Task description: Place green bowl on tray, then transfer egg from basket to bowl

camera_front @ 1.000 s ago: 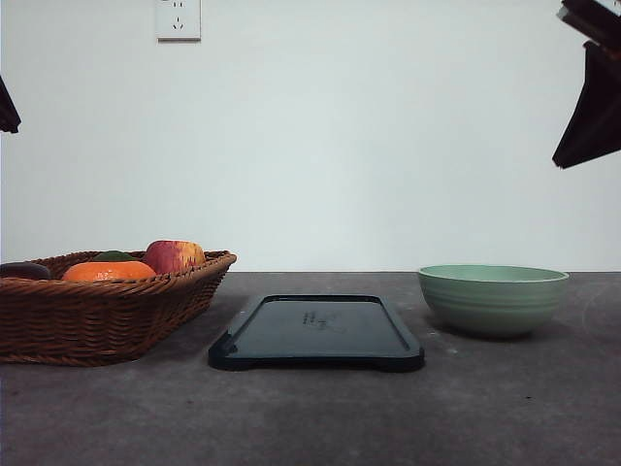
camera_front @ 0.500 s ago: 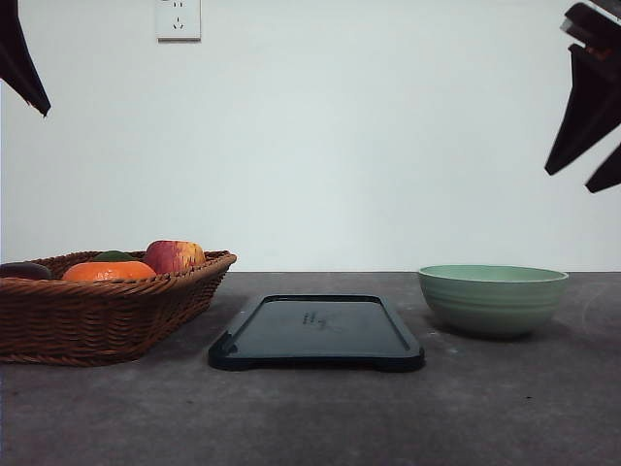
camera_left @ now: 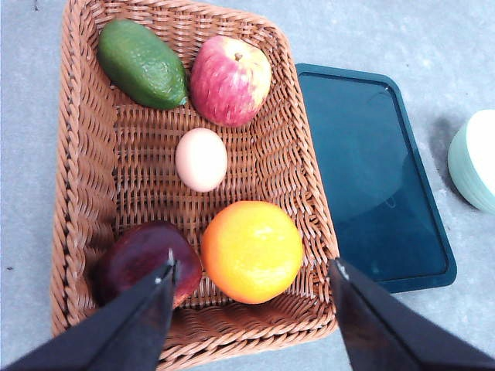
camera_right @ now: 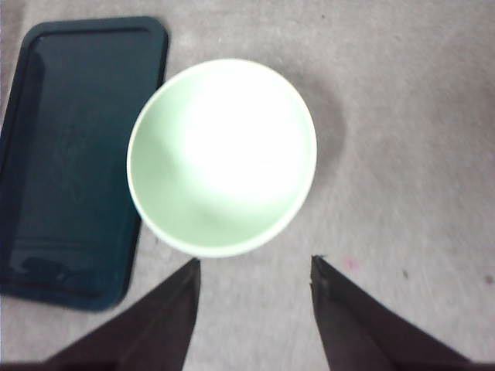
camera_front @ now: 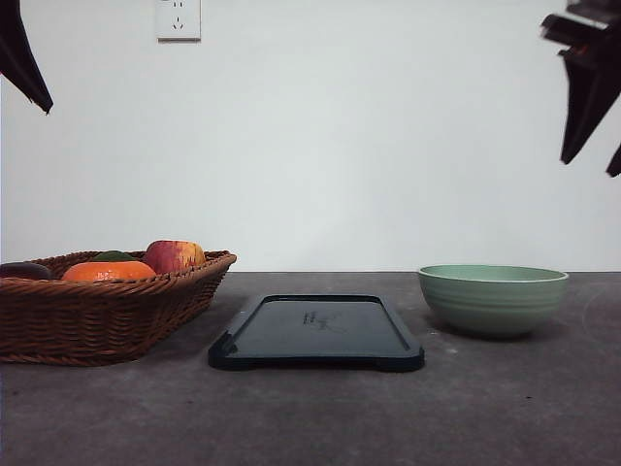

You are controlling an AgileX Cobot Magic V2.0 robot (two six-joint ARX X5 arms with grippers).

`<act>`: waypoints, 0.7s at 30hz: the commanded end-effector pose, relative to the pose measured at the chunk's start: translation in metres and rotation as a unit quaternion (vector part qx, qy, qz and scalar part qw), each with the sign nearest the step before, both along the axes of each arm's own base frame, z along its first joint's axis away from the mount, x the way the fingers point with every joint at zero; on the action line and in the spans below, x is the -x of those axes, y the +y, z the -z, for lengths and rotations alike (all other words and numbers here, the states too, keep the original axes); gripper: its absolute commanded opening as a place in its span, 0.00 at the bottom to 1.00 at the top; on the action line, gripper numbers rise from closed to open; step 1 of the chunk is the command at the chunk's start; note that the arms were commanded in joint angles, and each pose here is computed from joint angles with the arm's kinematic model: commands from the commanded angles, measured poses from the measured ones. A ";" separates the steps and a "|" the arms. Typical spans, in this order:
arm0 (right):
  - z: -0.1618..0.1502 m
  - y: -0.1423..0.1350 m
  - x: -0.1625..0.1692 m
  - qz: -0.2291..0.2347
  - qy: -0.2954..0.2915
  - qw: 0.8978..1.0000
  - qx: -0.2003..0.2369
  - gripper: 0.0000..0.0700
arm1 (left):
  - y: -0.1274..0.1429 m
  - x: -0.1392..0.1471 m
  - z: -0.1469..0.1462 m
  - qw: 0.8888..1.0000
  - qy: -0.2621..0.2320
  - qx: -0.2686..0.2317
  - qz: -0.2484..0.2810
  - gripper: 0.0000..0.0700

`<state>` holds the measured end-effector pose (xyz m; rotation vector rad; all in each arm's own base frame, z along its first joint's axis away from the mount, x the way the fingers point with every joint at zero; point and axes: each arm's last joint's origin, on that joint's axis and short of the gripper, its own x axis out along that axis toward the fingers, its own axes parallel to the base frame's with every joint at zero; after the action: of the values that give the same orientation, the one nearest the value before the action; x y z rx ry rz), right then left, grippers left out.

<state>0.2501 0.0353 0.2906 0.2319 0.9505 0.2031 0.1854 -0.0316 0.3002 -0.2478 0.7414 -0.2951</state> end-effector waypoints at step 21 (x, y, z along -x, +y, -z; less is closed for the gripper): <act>0.061 -0.007 -0.091 -0.016 0.102 0.994 0.047 0.40 | -0.001 -0.003 -0.010 1.000 -0.027 0.010 -0.003 0.56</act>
<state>0.3348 0.0270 0.2302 0.1683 1.1700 0.1522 0.1873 -0.0318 0.3024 -0.2581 0.7129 -0.2954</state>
